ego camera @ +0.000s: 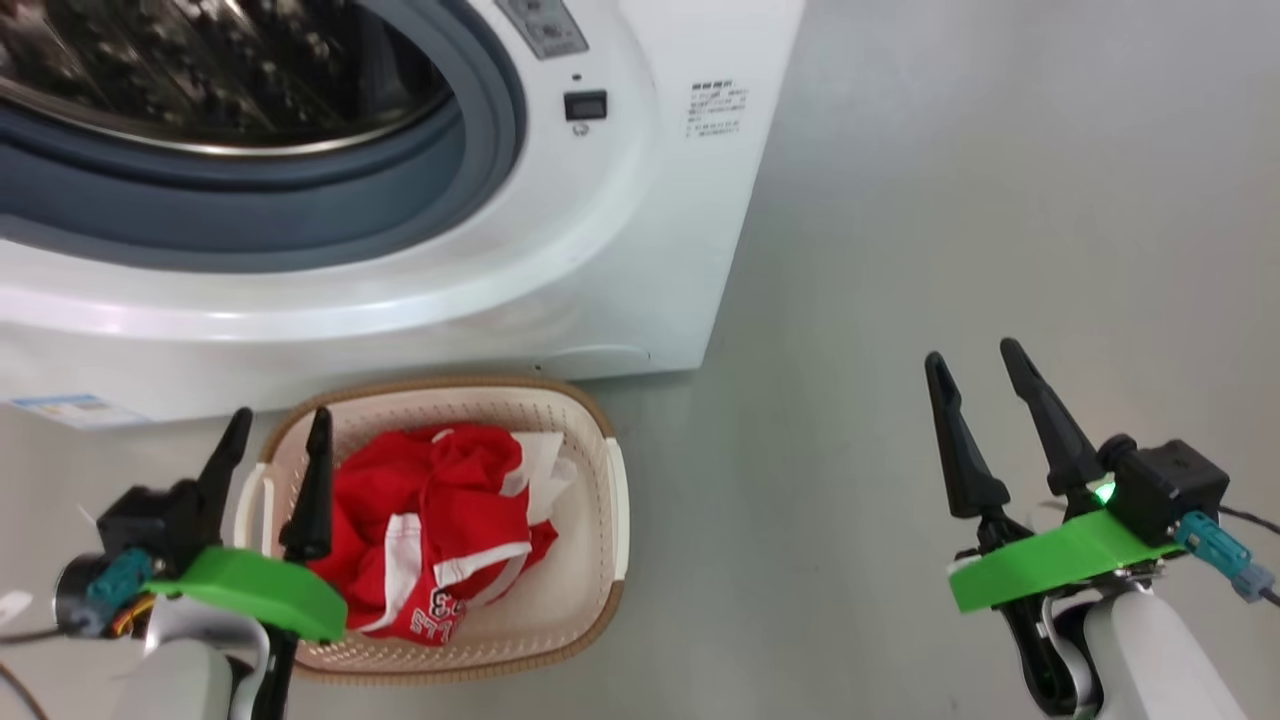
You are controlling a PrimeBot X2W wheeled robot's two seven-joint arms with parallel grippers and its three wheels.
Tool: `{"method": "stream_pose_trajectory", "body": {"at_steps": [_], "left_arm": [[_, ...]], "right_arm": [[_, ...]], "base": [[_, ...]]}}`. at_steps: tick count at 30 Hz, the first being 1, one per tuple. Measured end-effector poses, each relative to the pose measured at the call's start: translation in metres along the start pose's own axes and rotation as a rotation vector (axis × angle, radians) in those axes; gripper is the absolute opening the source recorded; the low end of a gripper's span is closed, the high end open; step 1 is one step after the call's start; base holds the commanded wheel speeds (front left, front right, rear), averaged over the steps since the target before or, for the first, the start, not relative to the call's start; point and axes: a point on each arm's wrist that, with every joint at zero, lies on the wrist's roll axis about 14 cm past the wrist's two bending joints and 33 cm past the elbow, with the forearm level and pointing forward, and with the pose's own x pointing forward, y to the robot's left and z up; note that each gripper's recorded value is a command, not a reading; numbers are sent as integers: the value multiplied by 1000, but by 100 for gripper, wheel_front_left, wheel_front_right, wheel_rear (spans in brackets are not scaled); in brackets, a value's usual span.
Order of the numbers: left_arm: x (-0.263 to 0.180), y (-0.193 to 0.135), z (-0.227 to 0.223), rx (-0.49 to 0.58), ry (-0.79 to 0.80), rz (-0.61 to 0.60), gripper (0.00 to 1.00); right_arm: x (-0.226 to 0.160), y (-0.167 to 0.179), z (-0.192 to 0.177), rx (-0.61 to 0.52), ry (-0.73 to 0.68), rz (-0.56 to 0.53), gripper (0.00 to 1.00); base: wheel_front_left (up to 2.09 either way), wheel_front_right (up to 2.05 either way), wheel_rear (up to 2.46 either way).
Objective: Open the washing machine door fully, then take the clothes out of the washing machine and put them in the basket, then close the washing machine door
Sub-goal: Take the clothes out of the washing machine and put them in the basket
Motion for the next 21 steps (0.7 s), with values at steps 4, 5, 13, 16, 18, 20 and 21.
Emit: {"method": "stream_pose_trajectory", "body": {"at_steps": [4,5,13,16,18,20,21], "left_arm": [[-14,-3,20,30,-61,-11,100],[-17,-4,26,34,-77,-13,100],[-39,-7,58,65,-180,-16,100],[-51,-7,64,72,-203,-12,100],[-60,-5,66,72,-214,-4,100],[-68,-3,69,76,-226,6,100],[-73,-2,70,74,-231,11,100]], "right_arm": [[-11,0,8,-1,-16,-4,100],[-13,1,9,-2,-20,-4,100],[-32,0,17,-12,-35,-12,100],[-39,0,20,-16,-43,-14,100],[-44,-1,23,-16,-50,-19,100],[-49,-2,25,-17,-58,-23,100],[-51,-2,26,-17,-59,-24,100]], "base": [[0,0,0],[0,0,0],[0,0,0],[0,0,0],[0,0,0],[0,0,0],[0,0,0]]}}
